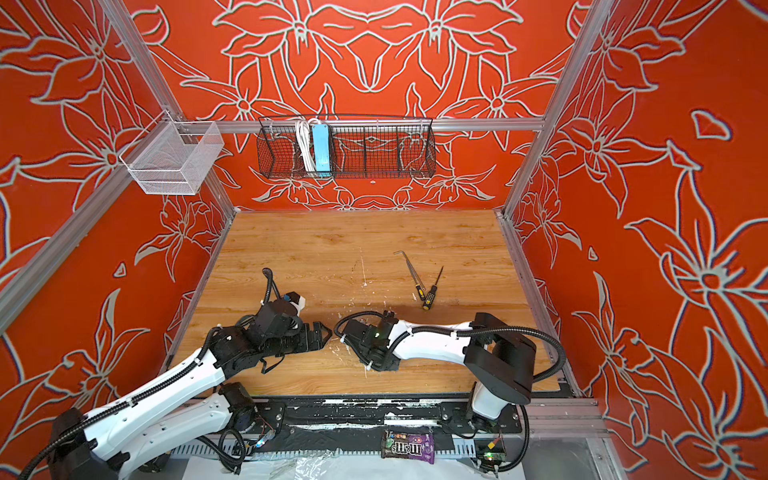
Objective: Unlock with the key
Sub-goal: 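Lower the right gripper and close it on the silver key's ring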
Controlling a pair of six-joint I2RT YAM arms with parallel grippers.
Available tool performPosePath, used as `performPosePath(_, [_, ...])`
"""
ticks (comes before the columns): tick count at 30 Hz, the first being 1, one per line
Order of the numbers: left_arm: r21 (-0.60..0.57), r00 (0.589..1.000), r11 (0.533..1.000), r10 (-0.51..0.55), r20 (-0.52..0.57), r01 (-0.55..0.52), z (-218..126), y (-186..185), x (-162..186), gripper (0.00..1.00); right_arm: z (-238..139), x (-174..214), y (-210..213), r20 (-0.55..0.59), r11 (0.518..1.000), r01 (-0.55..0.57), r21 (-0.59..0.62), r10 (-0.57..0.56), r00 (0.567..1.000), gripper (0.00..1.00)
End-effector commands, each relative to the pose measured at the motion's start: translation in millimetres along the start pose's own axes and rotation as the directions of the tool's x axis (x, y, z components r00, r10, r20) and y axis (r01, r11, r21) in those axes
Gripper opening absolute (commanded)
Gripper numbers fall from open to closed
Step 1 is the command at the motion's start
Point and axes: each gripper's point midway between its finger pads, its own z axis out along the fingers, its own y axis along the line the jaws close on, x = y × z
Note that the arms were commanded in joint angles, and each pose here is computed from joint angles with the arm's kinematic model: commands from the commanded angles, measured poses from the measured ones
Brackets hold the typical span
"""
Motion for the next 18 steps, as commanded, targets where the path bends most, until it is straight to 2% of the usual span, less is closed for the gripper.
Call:
performPosePath(1, [0.023, 1.000, 1.000, 0.017, 0.017, -0.017, -2.7, -2.6, -3.2, 0.97, 1.3, -3.9, -3.7, 0.038, 0.998, -0.055, 0.020, 0.054, 0.998, 0.31])
performPosePath(10, [0.030, 1.000, 0.999, 0.025, 0.019, -0.025, -1.4, -4.5, -4.8, 0.97, 5.3, -7.4, -7.7, 0.064, 0.997, -0.061, 0.036, 0.059, 0.996, 0.21])
performPosePath(18, [0.034, 1.000, 0.999, 0.016, 0.007, -0.016, 1.8, -5.9, -4.0, 0.97, 9.1, -7.3, -11.1, 0.068, 0.997, -0.059, 0.039, 0.057, 0.996, 0.16])
